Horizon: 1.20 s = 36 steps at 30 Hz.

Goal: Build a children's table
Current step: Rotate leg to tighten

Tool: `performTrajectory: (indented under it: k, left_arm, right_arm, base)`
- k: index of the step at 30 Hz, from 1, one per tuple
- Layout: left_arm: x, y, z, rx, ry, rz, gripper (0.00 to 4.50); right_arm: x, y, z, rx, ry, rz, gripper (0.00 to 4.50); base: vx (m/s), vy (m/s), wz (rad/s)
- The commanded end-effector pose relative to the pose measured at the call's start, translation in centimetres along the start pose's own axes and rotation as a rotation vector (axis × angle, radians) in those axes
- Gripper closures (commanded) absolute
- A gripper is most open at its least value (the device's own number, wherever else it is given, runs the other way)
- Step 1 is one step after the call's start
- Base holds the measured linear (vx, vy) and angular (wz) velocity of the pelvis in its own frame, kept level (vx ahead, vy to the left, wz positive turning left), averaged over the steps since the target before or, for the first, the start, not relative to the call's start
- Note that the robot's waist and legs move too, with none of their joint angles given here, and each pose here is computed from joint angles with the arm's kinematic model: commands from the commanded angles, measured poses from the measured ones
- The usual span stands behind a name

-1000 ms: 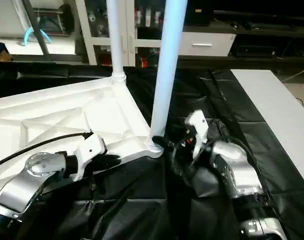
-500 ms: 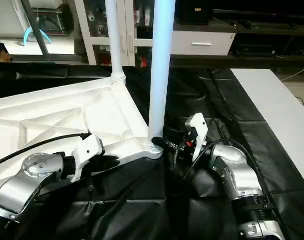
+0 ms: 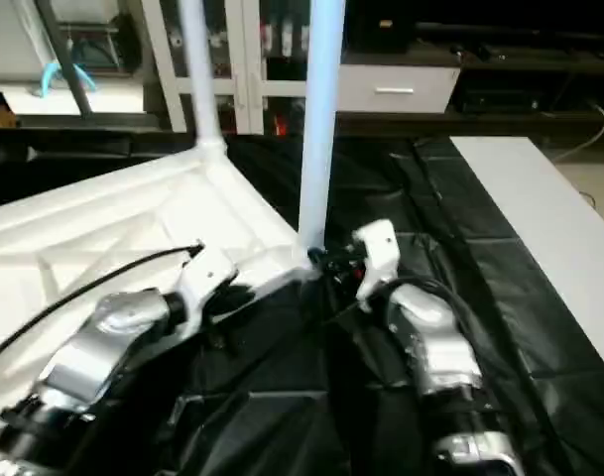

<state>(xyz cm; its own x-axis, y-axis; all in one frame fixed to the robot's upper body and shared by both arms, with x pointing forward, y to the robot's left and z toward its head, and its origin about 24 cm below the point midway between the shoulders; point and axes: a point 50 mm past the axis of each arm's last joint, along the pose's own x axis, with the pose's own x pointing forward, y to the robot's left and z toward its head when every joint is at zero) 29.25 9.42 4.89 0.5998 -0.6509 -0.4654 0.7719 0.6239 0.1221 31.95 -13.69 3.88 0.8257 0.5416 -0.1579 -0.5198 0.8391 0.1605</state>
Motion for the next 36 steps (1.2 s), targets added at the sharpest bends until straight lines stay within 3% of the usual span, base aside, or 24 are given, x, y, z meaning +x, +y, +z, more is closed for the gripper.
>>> performTrajectory:
  k: [1,3,4,6,10,13,18,22,25,28,31,36]
  left_arm:
    - [2.1,-3.1,2.3,0.000,-0.090,-0.106,4.50]
    - [1.6,-2.7,1.8,0.035,-0.080,-0.116,4.50]
    - [1.5,-2.6,1.8,0.037,-0.077,-0.117,4.50]
    - [0.8,-2.1,0.8,0.061,-0.048,-0.122,4.50]
    - [-0.6,-1.2,-0.7,0.091,-0.020,-0.137,4.50]
    - [-1.7,-1.3,-1.2,0.100,-0.031,-0.209,4.50]
    - [-2.6,-1.9,-1.6,0.124,-0.029,-0.285,4.50]
    - [-2.7,-2.2,-1.4,0.130,-0.053,-0.324,4.50]
    - [-2.6,-2.6,-1.0,0.129,-0.074,-0.349,4.50]
    - [-2.6,-2.8,-0.9,0.129,-0.079,-0.354,4.50]
    - [-2.5,-2.8,-0.8,0.129,-0.082,-0.356,4.50]
    - [-2.7,-2.8,-0.9,0.127,-0.079,-0.355,4.50]
  right_arm:
    - [1.4,1.2,-0.6,0.035,0.027,-0.063,3.65]
    - [1.2,2.2,0.9,0.006,-0.075,0.041,3.65]
    - [1.2,2.3,1.1,0.000,-0.083,0.055,3.35]
    - [0.4,1.6,1.1,-0.072,-0.057,0.053,3.29]
    - [-1.8,-0.1,1.6,-0.088,-0.030,0.148,2.90]
    - [-4.1,-1.5,2.6,-0.121,0.004,0.268,2.71]
    - [-5.3,-2.6,3.2,-0.158,0.054,0.358,2.35]
    - [-5.2,-2.2,3.3,-0.132,0.069,0.423,2.02]
    - [-5.2,-0.8,3.1,-0.050,0.109,0.571,1.92]
    - [-4.5,-0.6,3.0,-0.086,0.112,0.572,1.92]
    - [-2.5,-1.2,3.1,-0.182,0.090,0.441,1.92]
    - [-1.7,-0.9,3.1,-0.189,0.106,0.422,1.92]
  base:
    - [0.000,0.000,0.00]
    - [0.000,0.000,0.00]
    - [0.000,0.000,0.00]
    - [0.000,0.000,0.00]
    - [0.000,0.000,0.00]
    - [0.000,0.000,0.00]
    - [0.000,0.000,0.00]
    - [0.000,0.000,0.00]
    - [0.000,0.000,0.00]
    - [0.000,0.000,0.00]
    - [0.000,0.000,0.00]
    - [0.000,0.000,0.00]
